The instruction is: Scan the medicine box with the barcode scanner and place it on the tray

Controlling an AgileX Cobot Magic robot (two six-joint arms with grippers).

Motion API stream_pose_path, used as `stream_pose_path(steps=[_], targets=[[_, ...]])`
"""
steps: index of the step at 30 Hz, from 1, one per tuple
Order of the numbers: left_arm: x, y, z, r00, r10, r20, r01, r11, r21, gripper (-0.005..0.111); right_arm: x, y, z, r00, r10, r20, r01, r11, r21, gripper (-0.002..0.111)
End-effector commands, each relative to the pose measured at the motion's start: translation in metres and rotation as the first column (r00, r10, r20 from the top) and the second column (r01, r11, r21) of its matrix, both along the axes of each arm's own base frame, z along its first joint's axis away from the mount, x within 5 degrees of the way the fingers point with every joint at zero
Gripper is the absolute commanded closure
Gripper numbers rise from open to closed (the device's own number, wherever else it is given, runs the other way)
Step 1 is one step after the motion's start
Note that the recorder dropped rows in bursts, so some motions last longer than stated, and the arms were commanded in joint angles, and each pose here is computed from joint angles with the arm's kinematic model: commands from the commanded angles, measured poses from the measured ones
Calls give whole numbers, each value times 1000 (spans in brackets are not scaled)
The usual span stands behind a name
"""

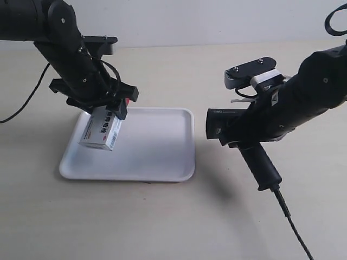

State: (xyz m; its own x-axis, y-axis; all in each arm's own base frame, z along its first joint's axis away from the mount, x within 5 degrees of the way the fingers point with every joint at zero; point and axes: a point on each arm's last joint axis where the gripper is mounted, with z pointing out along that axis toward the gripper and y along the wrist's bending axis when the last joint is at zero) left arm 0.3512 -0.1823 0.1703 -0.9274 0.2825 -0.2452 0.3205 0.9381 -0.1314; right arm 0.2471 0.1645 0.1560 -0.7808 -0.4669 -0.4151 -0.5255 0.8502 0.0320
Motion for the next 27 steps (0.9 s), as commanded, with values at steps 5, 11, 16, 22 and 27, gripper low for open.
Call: stream_pose_path(steps=[5,11,16,22,27], targets=[[1,3,3,1000,6,2,-6,1000,31,107,-8,10,9,997,-27,74,36,991,-125,104],[2,5,3,1000,3,13,-4,999,37,107,-21,31,15,998,34,61,-24,988,-155,104],[4,6,3,1000,7,20,-7,999,35,107,-24,35,16,996,35,82,-20,985,-171,104],[5,7,3,999,-3,32,1,999,44,107,-24,23,42,984,-11,181,43,983,-178,104],[5,7,3,999,-3,32,1,999,44,107,-26,22,49,982,-22,190,52,987,-152,104]])
